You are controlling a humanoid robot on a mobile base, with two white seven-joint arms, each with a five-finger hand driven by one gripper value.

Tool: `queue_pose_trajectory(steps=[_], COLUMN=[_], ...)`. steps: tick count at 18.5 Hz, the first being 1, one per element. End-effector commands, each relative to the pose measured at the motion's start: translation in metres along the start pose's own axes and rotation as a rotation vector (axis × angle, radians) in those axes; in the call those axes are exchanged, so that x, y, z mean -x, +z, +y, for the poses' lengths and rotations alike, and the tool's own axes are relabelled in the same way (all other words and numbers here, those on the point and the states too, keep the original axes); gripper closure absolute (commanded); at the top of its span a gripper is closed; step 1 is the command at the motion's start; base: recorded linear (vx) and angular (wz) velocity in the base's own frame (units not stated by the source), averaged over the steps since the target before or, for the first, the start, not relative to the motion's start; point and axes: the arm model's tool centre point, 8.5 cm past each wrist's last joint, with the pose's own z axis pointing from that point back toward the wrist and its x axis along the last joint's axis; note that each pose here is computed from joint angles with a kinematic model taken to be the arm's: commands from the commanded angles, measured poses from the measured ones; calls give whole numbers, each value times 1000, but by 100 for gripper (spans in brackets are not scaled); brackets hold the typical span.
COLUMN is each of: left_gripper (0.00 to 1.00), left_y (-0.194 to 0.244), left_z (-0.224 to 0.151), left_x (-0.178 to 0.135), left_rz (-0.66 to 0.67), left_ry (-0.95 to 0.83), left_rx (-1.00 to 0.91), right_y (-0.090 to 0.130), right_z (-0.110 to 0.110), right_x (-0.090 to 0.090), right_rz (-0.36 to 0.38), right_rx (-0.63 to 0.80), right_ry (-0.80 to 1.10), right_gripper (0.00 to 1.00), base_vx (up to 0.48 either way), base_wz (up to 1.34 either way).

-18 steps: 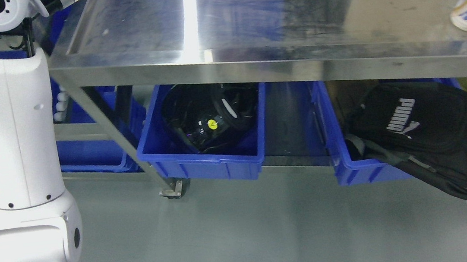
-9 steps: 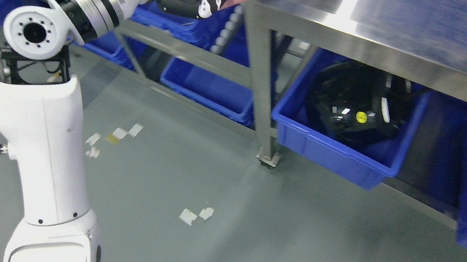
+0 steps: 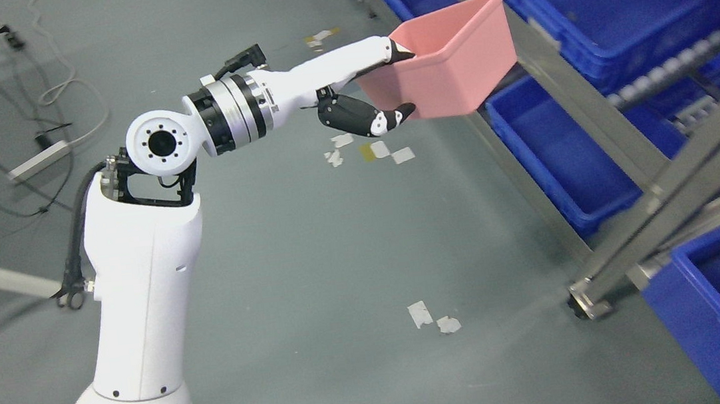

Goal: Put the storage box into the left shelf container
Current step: 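Hold the pink box in the left hand while turning toward the shelving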

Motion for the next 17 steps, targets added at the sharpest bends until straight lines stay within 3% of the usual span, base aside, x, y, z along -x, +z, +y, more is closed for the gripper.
queue_pose_trajectory(steps=[1,10,17], left_gripper=[99,98,98], left_y=[-7,26,35], left_z=[-38,-35,-79], left_x=[-2,13,33], left_rz=[-39,-43,-62], left_ry=[3,15,25], left_rx=[47,-55,-23], right_y=[-1,-1,-1], right_z=[-11,-11,-11], right_x=[-10,-10,-10], right_rz=[-22,-22,-22], right_rx=[18,18,18], right_ry=[-4,-4,-4], right_gripper=[0,0,0], base_vx=[180,323,410], base_wz=[907,503,143])
